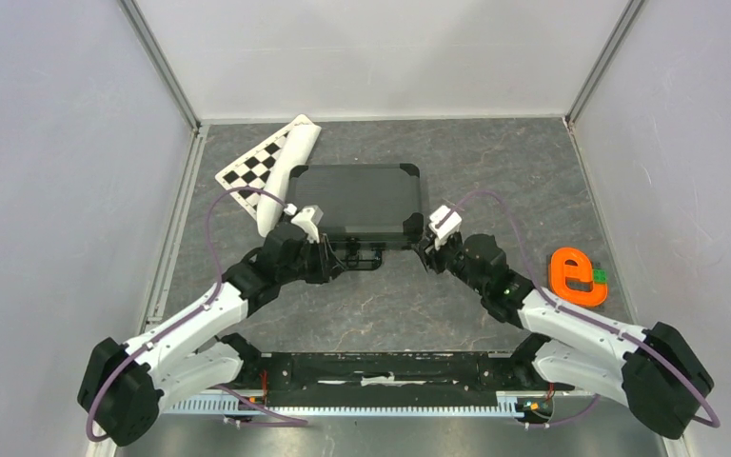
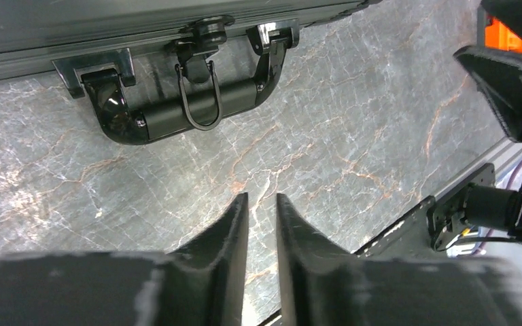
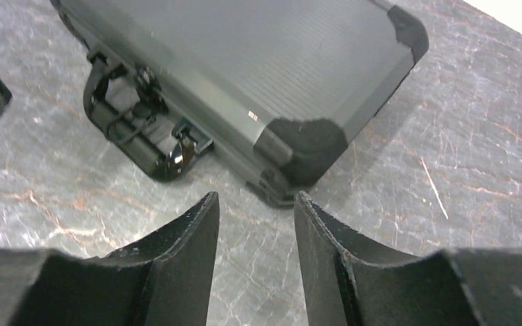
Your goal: Pack up texas hold em set
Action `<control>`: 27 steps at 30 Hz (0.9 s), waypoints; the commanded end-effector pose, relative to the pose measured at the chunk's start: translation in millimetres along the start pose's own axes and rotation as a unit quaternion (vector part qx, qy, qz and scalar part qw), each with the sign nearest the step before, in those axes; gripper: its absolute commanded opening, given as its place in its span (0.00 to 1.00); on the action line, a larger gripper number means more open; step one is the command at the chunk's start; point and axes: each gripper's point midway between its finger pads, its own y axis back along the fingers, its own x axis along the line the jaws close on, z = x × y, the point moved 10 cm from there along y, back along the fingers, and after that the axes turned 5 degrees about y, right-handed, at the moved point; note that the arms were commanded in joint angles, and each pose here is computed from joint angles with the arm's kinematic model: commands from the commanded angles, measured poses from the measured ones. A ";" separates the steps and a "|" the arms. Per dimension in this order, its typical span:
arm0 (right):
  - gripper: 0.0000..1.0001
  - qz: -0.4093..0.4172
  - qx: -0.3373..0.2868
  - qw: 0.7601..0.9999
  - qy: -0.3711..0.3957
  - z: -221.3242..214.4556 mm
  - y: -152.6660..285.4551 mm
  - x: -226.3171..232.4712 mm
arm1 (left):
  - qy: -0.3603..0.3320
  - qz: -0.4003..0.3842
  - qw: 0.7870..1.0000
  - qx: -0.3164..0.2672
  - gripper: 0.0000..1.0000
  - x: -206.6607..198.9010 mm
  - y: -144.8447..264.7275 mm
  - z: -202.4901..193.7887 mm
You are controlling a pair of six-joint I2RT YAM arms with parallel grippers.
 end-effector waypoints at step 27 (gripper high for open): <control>0.07 0.099 0.169 0.961 -0.195 16.8 -143.2 -34.4 | 0.061 0.046 0.995 -0.068 0.66 0.8 -69.4 -28.9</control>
